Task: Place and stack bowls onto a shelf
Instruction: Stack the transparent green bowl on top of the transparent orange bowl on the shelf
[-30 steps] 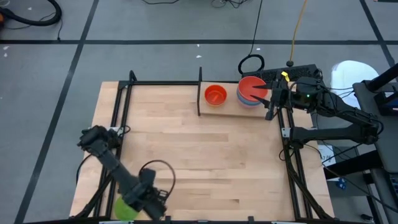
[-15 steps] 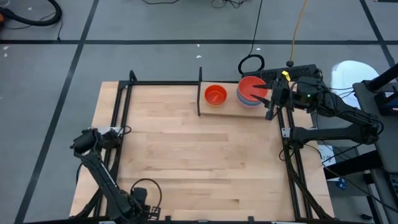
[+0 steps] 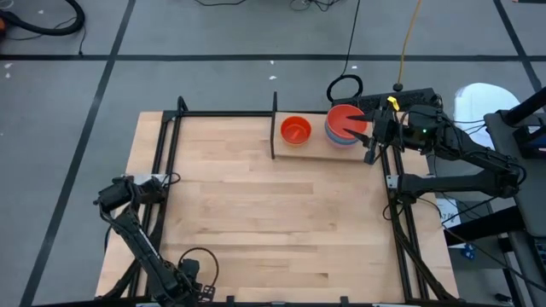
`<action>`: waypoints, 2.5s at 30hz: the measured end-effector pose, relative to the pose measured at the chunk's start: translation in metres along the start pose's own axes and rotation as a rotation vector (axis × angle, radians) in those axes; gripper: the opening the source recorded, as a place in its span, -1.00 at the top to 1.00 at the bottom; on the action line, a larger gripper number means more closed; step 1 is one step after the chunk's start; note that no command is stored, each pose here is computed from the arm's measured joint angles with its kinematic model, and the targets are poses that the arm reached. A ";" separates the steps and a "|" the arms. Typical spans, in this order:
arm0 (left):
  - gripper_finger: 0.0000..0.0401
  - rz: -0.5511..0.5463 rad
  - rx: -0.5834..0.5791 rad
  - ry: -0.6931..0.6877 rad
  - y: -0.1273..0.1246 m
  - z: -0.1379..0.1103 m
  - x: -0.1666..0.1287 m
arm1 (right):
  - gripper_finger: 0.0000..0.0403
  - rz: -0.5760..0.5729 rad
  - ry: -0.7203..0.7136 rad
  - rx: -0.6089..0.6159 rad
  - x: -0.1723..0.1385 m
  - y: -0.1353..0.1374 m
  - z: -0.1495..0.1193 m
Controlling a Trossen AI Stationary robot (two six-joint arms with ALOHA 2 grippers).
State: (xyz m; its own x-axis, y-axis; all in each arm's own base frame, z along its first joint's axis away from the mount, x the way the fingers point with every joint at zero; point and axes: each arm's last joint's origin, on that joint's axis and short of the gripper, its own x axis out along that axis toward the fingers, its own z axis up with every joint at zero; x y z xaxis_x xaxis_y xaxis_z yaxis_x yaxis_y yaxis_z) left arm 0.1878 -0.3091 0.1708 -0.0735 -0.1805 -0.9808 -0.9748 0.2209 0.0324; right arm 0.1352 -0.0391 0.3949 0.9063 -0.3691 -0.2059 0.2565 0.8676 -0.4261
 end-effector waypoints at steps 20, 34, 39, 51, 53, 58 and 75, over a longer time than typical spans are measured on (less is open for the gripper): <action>0.97 0.057 0.191 -0.102 -0.029 0.054 -0.006 | 0.29 -0.001 -0.001 -0.005 0.000 0.000 0.000; 0.98 0.258 0.635 -0.294 -0.085 0.174 -0.129 | 0.29 -0.011 -0.002 -0.037 -0.002 -0.001 0.000; 0.99 0.179 0.753 -0.411 -0.100 0.225 -0.181 | 0.29 -0.104 0.018 -0.032 -0.009 -0.004 0.000; 0.99 -0.018 0.877 -0.756 -0.095 0.333 -0.289 | 0.29 -0.187 -0.015 -0.013 -0.034 -0.010 -0.001; 0.99 -0.049 0.883 -0.818 -0.093 0.349 -0.300 | 0.29 -0.185 -0.012 -0.012 -0.036 -0.009 -0.002; 0.99 -0.065 0.903 -0.936 -0.086 0.391 -0.315 | 0.29 -0.193 -0.013 -0.011 -0.037 -0.010 -0.002; 0.99 -0.165 1.096 -1.093 -0.136 0.463 -0.284 | 0.29 -0.344 0.077 -0.009 -0.038 -0.014 -0.005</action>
State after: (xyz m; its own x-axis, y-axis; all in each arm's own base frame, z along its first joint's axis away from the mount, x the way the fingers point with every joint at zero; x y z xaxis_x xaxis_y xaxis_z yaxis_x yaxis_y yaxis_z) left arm 0.4383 0.1557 0.3563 0.6734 0.3809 -0.6336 -0.2961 0.9243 0.2409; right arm 0.0960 -0.0387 0.4040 0.7394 -0.6634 -0.1147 0.5388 0.6853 -0.4900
